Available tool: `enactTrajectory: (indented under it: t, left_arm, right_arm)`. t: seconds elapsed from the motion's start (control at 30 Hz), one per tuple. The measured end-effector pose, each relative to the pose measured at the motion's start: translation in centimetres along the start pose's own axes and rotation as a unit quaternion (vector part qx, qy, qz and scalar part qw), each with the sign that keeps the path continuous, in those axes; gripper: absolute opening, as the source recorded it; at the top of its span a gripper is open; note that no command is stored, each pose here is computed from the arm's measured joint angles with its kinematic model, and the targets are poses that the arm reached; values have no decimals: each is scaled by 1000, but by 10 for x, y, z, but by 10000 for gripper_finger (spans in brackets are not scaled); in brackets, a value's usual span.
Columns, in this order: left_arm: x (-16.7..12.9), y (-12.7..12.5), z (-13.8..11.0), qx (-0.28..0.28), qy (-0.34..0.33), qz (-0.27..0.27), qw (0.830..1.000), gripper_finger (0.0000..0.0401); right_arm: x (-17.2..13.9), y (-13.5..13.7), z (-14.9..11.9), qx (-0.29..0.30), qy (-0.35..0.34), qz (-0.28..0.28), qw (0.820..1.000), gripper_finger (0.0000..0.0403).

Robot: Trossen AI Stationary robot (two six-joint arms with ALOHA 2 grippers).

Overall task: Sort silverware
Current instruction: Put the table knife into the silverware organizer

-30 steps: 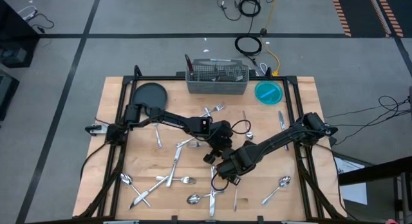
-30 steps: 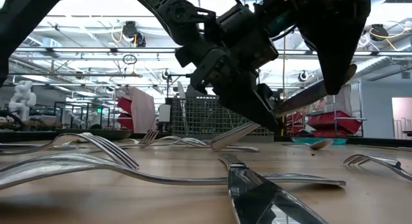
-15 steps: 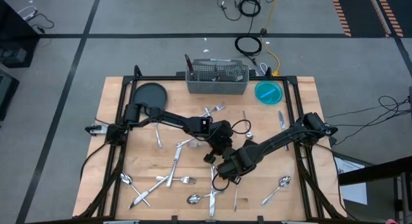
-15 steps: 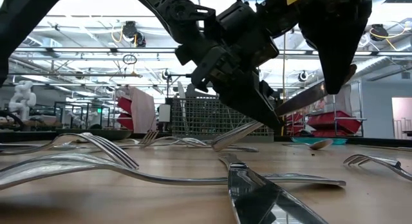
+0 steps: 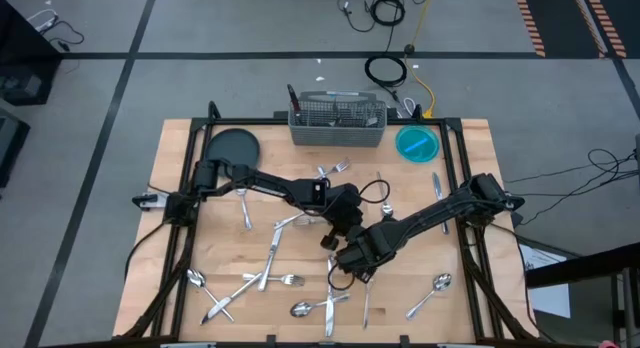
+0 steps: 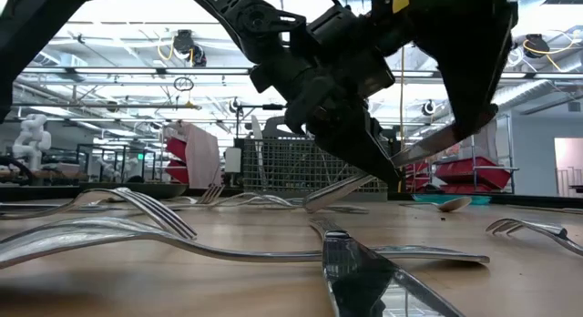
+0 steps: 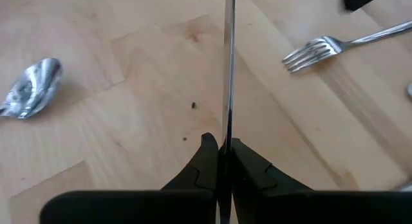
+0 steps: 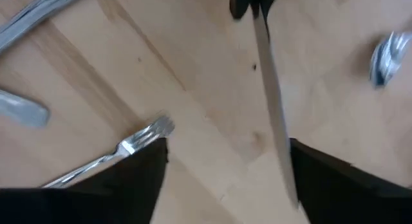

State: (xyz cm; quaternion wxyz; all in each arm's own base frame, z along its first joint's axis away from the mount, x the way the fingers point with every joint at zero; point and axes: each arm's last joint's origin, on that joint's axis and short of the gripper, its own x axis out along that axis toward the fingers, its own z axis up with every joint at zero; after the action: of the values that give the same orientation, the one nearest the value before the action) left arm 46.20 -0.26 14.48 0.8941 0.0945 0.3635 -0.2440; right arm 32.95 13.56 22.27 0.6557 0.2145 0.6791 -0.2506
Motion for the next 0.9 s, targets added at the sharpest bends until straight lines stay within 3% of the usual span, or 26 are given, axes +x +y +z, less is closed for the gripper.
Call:
enactTrajectory:
  t: [0.1, 0.27, 0.47, 0.57, 0.7, 0.8, 0.9]
  left_arm:
    - [-2, 5, -2, -4, 0, 5, 1000, 23]
    - [-9, 14, -4, -21, 6, 22, 1000, 23]
    - [-43, 21, 25, -9, -45, 48, 998, 23]
    - [-68, 26, 42, -3, -67, 95, 993, 23]
    - [-117, 38, 69, 6, -147, 197, 969, 23]
    - [-166, 57, 80, -5, -234, 259, 937, 23]
    - [-214, 77, 75, -29, -292, 314, 903, 23]
  right_arm:
    - [-10, -1, -14, 21, 10, 3, 1000, 343]
    - [-28, 2, -56, 72, 7, -1, 997, 352]
    - [-36, 9, -103, 173, -39, -3, 984, 352]
    - [-35, 11, -117, 223, -81, -5, 971, 352]
    - [-31, 8, -127, 289, -165, -27, 943, 352]
    - [-27, 5, -129, 317, -200, -40, 926, 352]
    - [-21, 2, -127, 321, -205, -52, 923, 352]
